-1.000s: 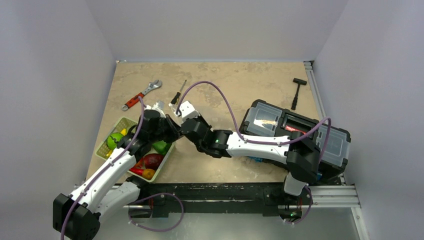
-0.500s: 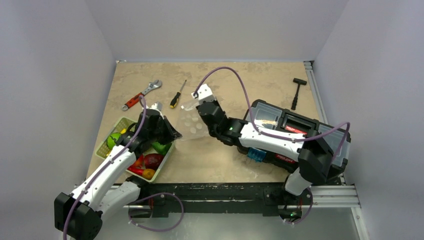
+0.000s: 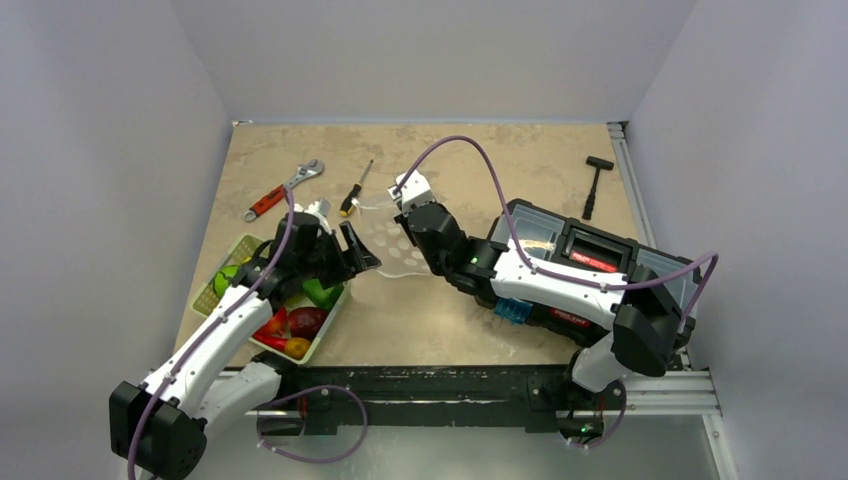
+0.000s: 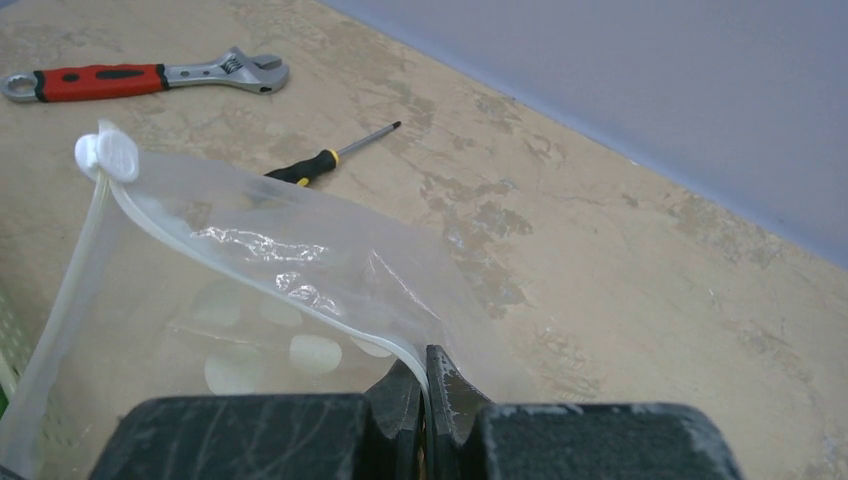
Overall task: Place the food in the zip-top bag and seal the zipper
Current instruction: Open the zipper of the food storage bag, then pick up the fake fruit from the bin.
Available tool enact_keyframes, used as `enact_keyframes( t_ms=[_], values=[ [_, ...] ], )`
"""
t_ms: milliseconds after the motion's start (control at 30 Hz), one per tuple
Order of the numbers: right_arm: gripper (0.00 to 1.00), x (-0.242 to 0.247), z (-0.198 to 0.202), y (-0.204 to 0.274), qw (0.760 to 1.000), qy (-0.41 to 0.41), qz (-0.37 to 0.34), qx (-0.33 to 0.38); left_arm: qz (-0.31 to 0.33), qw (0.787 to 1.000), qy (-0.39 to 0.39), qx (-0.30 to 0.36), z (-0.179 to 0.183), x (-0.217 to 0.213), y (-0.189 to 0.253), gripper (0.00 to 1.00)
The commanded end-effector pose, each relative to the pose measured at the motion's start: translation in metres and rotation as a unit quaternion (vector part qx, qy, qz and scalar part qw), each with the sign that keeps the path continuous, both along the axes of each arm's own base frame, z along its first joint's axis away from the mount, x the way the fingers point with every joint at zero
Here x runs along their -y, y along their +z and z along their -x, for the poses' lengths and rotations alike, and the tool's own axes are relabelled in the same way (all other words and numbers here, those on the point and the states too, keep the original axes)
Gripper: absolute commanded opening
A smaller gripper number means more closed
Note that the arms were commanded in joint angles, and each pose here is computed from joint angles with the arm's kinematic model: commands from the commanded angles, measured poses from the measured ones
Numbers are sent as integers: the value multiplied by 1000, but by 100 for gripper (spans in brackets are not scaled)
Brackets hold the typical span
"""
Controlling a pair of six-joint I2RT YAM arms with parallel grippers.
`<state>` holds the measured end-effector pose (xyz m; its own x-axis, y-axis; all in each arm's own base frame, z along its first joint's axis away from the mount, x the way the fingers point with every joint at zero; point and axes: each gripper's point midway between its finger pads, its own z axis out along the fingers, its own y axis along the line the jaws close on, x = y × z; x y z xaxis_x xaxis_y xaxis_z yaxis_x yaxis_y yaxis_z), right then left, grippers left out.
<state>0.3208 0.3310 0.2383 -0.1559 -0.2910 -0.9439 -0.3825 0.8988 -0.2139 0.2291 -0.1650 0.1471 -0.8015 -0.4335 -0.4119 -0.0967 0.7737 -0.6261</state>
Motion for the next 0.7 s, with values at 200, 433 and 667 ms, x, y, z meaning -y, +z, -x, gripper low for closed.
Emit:
enact_keyframes(
  t_ms=[200, 433, 667],
  values=[
    [0, -5, 3, 2, 1000, 17, -14, 0, 38, 996, -46, 60, 15, 7, 56, 97],
    [0, -8, 5, -6, 1000, 27, -15, -7, -36, 997, -17, 65, 42, -31, 65, 98],
    [0, -11, 7, -17, 999, 28, -26, -19, -183, 976, 120, 16, 65, -109, 40, 98]
  ],
)
